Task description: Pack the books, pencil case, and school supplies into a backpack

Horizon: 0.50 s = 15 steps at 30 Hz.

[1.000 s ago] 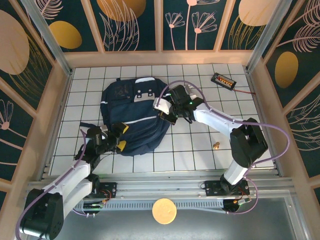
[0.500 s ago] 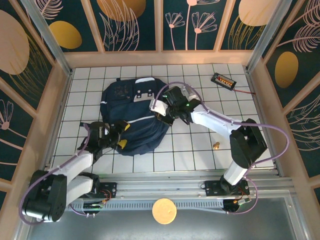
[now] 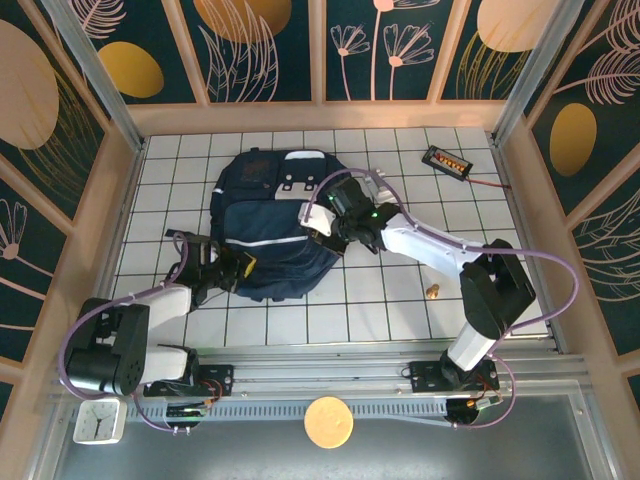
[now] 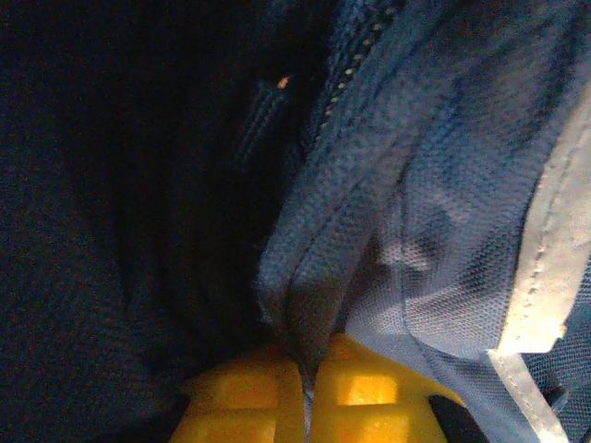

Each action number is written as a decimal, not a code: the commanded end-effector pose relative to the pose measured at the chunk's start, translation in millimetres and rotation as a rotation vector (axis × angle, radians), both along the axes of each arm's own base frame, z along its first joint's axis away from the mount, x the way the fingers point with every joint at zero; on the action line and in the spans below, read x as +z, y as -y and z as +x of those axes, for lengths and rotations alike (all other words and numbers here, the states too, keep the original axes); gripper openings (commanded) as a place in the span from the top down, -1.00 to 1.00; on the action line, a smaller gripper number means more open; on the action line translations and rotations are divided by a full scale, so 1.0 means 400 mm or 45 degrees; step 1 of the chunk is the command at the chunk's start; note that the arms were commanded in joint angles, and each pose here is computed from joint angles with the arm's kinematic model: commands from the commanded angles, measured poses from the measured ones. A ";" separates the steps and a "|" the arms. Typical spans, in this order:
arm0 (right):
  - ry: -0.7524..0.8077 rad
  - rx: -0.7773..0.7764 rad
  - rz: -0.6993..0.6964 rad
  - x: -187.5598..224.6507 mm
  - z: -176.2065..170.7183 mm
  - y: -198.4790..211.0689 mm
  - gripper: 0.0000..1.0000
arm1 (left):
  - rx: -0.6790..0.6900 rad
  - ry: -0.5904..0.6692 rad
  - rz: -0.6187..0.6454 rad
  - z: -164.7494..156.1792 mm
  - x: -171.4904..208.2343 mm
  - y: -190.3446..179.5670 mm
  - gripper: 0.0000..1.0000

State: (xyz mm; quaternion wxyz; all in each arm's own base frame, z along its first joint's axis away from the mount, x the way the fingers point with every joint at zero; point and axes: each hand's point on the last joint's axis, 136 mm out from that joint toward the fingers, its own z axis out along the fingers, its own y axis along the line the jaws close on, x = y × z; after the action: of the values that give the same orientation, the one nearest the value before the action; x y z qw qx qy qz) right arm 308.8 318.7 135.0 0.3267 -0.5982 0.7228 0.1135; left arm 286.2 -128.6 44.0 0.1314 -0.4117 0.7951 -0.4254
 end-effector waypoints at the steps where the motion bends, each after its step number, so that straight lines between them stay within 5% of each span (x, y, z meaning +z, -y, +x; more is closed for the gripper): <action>1: 0.047 -0.055 0.021 0.026 0.062 0.058 1.00 | 0.036 -0.293 0.206 -0.124 -0.136 -0.080 1.00; 6: 0.059 -0.123 -0.022 0.021 0.159 0.118 1.00 | 0.054 -0.328 0.187 -0.177 -0.160 -0.099 1.00; 13: -0.006 -0.081 0.047 0.036 0.185 0.064 1.00 | 0.037 -0.264 0.128 -0.153 -0.131 -0.082 1.00; 15: -0.042 -0.071 0.093 0.050 0.169 0.053 0.75 | 0.028 -0.215 0.115 -0.123 -0.099 -0.075 0.83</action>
State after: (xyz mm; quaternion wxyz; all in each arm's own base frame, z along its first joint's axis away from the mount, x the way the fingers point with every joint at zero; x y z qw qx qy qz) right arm 354.6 304.7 132.2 0.3090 -0.5897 0.7310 0.1494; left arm 265.3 -113.8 39.0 0.1364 -0.4035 0.8003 -0.4221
